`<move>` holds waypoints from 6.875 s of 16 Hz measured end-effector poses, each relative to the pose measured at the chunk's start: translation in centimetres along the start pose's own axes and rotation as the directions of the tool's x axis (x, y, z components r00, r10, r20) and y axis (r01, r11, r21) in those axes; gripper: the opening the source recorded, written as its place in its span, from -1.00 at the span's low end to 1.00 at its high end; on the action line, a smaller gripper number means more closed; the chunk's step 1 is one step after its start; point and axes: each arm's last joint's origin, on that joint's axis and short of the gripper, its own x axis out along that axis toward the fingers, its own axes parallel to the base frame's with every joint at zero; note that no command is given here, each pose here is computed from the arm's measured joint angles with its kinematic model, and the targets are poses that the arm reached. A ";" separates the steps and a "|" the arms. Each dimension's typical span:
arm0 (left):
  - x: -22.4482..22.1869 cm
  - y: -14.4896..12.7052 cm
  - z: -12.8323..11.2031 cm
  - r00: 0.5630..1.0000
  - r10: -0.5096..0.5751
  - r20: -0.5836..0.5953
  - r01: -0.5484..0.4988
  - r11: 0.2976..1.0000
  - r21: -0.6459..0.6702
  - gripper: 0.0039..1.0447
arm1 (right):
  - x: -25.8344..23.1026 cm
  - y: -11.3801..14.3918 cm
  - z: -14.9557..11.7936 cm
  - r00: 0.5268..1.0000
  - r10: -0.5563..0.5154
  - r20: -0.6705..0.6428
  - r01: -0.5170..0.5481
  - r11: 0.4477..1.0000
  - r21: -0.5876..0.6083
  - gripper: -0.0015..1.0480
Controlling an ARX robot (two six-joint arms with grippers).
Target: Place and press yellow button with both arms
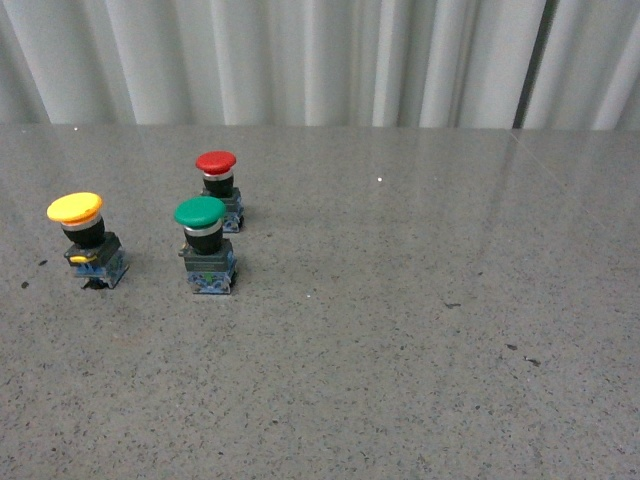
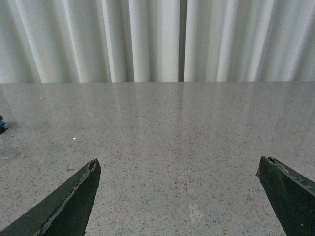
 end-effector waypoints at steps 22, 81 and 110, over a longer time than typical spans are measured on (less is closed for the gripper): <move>0.0 0.0 0.0 1.000 0.000 0.000 0.000 1.000 0.000 0.88 | 0.0 0.0 0.0 1.000 0.000 0.000 0.000 1.000 0.000 0.87; 25.4 -25.6 2.3 0.749 -0.276 -0.603 0.269 0.958 -0.104 -0.04 | 0.0 0.0 0.0 1.000 0.000 0.000 0.000 1.000 0.000 0.87; 4.1 -1.6 3.2 1.000 0.005 -0.009 -0.005 1.000 0.004 -0.97 | 0.0 0.0 0.0 1.000 0.000 0.000 0.000 1.000 0.000 0.87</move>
